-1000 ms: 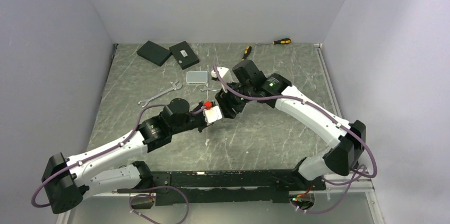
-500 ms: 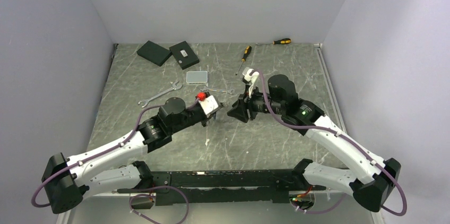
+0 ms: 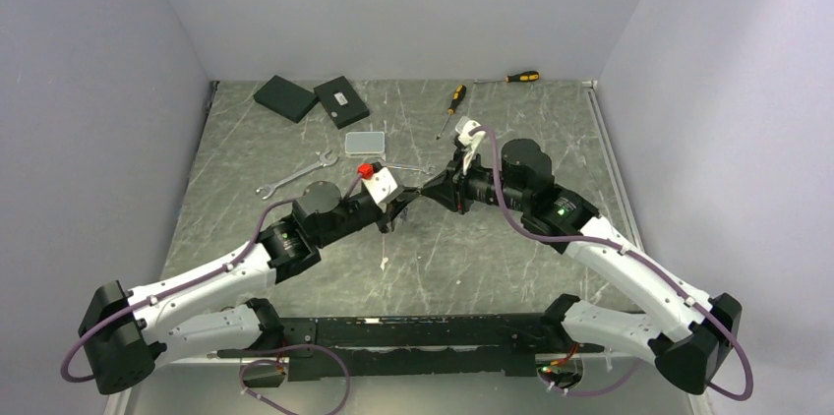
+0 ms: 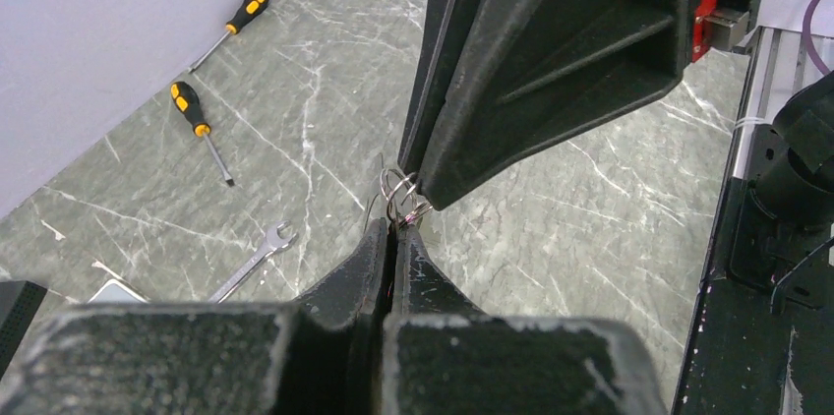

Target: Put the keys on the keyring

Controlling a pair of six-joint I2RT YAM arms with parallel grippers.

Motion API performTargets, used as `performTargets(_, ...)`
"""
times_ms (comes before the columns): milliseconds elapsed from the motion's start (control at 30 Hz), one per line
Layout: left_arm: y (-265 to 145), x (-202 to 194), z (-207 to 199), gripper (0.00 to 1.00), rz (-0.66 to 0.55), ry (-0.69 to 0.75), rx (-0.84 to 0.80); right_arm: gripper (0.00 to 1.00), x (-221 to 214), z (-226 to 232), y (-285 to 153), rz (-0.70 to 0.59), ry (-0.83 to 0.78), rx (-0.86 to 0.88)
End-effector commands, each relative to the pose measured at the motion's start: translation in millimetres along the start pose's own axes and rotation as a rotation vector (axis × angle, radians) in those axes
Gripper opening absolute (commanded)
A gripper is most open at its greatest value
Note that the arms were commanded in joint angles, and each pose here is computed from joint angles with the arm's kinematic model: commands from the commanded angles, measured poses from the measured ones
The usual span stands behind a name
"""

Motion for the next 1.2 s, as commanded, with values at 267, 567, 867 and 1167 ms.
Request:
performTargets(267, -1, 19, -4, 0.0, -0.114, -0.011, -0.01, 0.2, 18, -3, 5, -0.043, -0.034, 0.016)
performTargets(567, -3, 21, -3, 0.0, -0.127, -0.008, 0.01, 0.11, 15, -3, 9, -0.028, -0.018, 0.032)
performTargets(867, -3, 14, 1, 0.0, -0.089, 0.046, 0.021, 0.0, 21, -5, 14, 0.061, 0.019, 0.064)
performTargets(1167, -3, 9, 10, 0.0, -0.039, 0.179, 0.068, 0.0, 28, -5, 18, 0.215, 0.097, 0.123)
Point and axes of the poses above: each gripper's point midway between its finger pads, its own y axis out along the fingers, its own z axis along the line the jaws close on, x = y × z, the point moved 10 cm from there along -y, back along the fingers, and after that the axes turned 14 degrees about -y, right-handed, at the moved point
